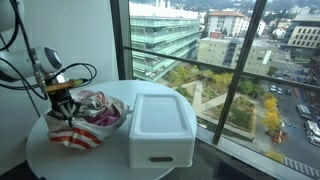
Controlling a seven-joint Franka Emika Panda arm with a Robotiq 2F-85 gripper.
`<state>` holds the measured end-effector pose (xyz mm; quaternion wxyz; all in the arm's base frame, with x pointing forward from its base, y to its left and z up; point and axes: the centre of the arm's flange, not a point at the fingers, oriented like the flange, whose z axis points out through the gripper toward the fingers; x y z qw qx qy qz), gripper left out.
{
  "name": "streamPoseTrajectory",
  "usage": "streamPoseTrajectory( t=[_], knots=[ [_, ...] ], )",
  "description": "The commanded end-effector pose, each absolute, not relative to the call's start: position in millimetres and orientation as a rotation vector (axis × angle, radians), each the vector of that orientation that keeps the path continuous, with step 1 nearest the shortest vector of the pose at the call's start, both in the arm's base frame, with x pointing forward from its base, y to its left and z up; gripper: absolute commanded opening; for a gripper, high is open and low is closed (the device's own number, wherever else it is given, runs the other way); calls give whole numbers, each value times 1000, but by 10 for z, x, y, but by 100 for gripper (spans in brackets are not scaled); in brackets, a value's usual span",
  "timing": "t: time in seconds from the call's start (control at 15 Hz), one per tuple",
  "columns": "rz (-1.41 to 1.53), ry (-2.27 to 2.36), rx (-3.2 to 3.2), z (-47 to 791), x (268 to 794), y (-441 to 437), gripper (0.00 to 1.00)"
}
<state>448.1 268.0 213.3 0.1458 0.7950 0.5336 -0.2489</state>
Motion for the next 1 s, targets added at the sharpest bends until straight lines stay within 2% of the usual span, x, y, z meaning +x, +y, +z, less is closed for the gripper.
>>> streamPoseTrajectory(
  t=[0.0,0.07,0.13,0.2,0.27,0.8,0.93],
  knots=[
    [-665,1559,2241,2423,4278,2665,0],
    [-618,1560,2248,2510,4247,2664,0],
    [-579,1565,2253,2609,4228,2672,26],
    [-527,1563,2263,2735,4213,2673,28],
    [-445,1550,2289,2919,4208,2668,33],
    [37,1372,2508,4281,4250,2413,94],
    [122,1337,2595,4414,4361,2250,100]
  ],
)
